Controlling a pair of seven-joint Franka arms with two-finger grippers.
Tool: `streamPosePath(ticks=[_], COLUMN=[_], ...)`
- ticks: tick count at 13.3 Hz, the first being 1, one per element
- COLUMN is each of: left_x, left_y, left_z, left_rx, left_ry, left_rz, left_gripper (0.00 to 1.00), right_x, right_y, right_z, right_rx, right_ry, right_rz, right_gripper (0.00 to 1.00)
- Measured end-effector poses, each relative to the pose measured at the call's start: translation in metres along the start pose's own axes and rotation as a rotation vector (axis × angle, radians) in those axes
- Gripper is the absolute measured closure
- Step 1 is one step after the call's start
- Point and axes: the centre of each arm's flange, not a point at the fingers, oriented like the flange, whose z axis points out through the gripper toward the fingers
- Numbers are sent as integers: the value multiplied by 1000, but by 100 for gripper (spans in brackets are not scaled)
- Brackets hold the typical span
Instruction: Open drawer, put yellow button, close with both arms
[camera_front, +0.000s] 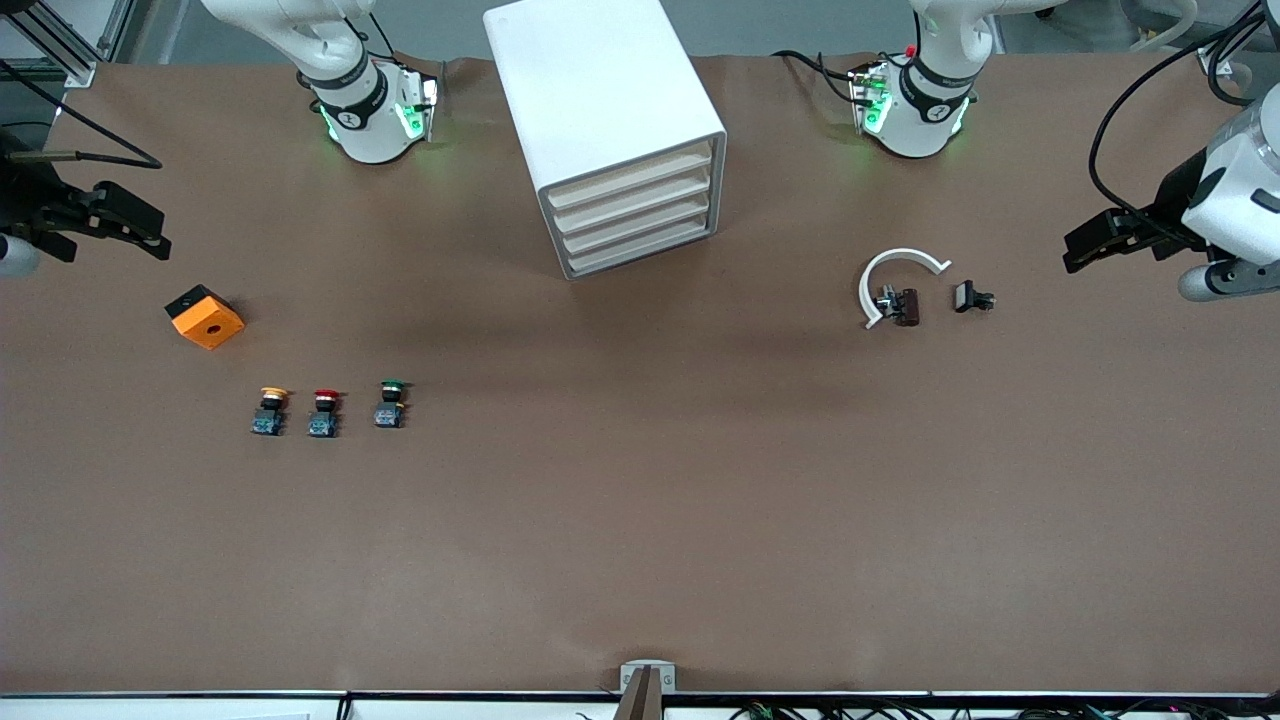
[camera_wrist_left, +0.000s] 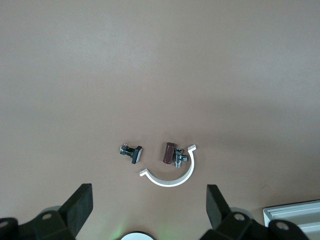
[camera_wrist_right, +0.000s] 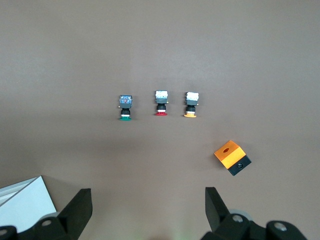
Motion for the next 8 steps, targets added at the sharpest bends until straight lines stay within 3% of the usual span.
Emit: streamPosePath(ticks=[5,8], left_x=[13,34], left_y=[-7,-31], left_z=[11,41], left_rx=[4,5], left_ry=[-17,-72], left_rz=[-27,-129], left_gripper=[0,0], right_x=[1,10], right_y=[1,3], right_z=[2,21], right_rx=[0,-1], right_ry=[-6,-50], right_rz=[1,7], right_gripper=[0,0])
